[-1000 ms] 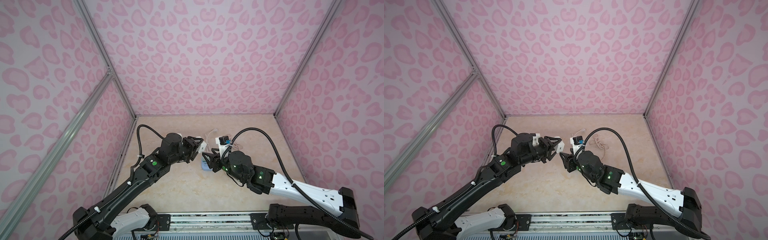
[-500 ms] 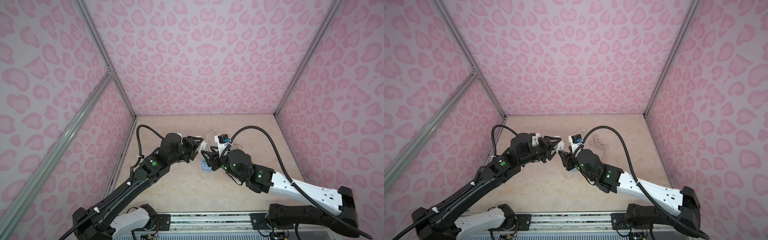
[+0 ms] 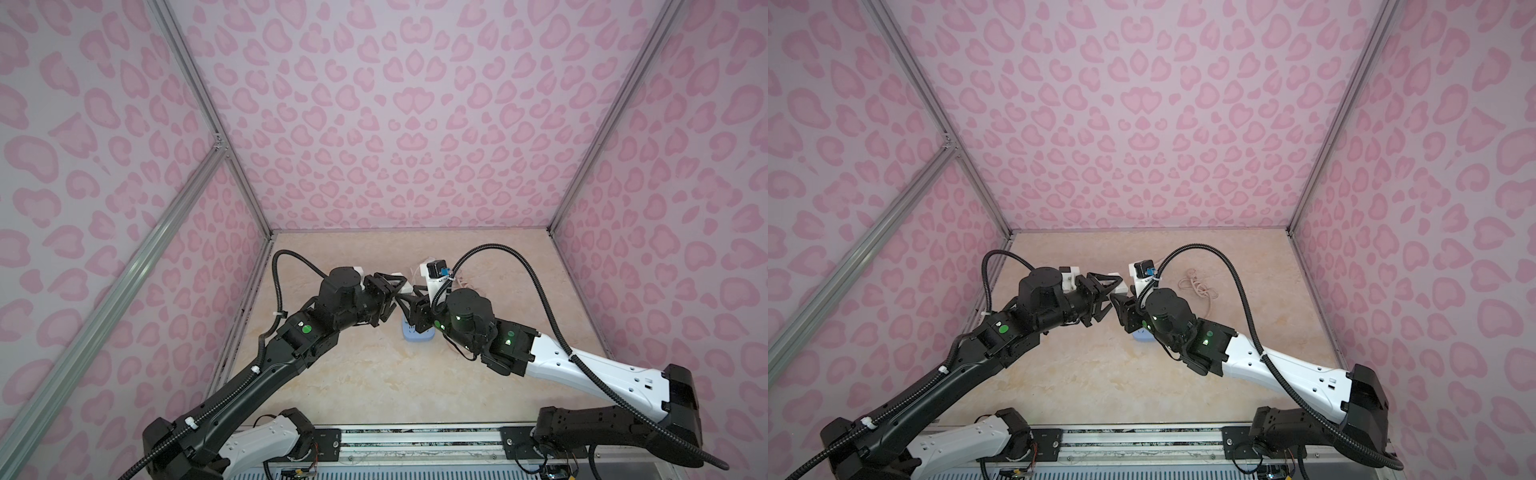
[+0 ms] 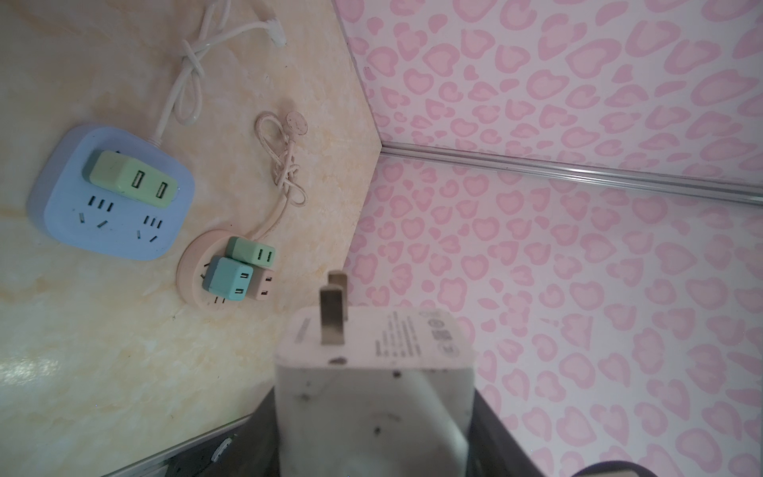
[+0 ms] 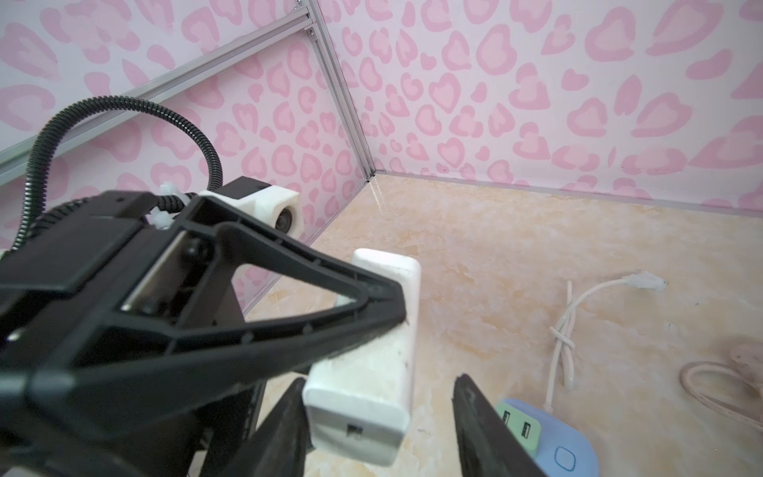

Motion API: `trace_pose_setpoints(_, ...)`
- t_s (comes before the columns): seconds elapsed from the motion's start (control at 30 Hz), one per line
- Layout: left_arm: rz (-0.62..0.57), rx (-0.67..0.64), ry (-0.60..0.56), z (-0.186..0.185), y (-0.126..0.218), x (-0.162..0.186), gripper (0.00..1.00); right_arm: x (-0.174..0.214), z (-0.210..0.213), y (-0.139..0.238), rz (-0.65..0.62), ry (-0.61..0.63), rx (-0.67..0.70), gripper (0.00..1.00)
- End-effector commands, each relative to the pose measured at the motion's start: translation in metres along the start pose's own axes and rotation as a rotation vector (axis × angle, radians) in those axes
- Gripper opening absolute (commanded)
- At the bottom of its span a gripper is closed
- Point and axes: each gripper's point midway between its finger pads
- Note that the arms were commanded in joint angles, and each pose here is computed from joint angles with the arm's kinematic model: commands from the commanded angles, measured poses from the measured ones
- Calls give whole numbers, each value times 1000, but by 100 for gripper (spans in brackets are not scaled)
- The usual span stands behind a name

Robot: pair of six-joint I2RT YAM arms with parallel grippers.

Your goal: Insert the plug

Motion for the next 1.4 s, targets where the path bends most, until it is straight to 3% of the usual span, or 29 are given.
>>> trace_pose_setpoints(0.0,13,52,-33,-11,1,3,2,-3,4,-5,-10,-27,-22,51)
trace_pose_setpoints(0.07,24,51,-35,-11,-1,5,2,-2,4,-7,-7,-40,-30,45)
trace_pose_setpoints(0.17,26,47,-41,-8,-2,6,2,-2,2,-10,-1,-64,-33,11)
trace_pose_setpoints(0.23,26,44,-49,-8,-2,6,2,-2,-2,-11,0,-91,-35,0)
trace_pose_setpoints(0.3,26,37,-66,-7,-2,6,7,-5,-9,-11,-4,-139,-42,0)
trace_pose_setpoints(0.33,23,23,-77,-5,-2,6,20,-6,-12,-11,-4,-162,-47,0)
trace_pose_setpoints(0.43,13,-49,-133,10,0,2,91,-7,-26,-9,12,-242,-51,0)
trace_pose_setpoints(0.47,9,-82,-179,16,2,-1,98,-9,-32,-7,22,-276,-55,0)
trace_pose_setpoints(0.6,-87,-308,-392,48,32,-31,98,-5,-56,1,98,-414,-67,0)
trace_pose_setpoints(0.77,-231,-381,-680,50,61,-62,98,-5,-69,13,250,-633,-176,0)
trace_pose_setpoints(0.87,-251,-248,-786,27,63,-61,99,-14,-63,25,313,-719,-285,0)
trace_pose_setpoints(1.0,-133,165,-833,-21,56,-27,100,-35,-46,41,315,-780,-461,0)
trace_pose_setpoints(1.1,-13,320,-814,-38,52,-7,98,-42,-38,47,328,-779,-521,0)
trace_pose_setpoints(1.23,121,462,-766,-57,46,12,91,-37,-32,47,385,-776,-552,0)
trace_pose_setpoints(1.37,188,499,-727,-59,43,19,84,-39,-27,49,384,-772,-591,0)
Point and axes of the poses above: each gripper's point midway between its finger pads, its own y axis back along the fingers, its own z axis along the line the jaws close on, x = y × z, and after that the axes turned 9 degrees about -y, right-handed
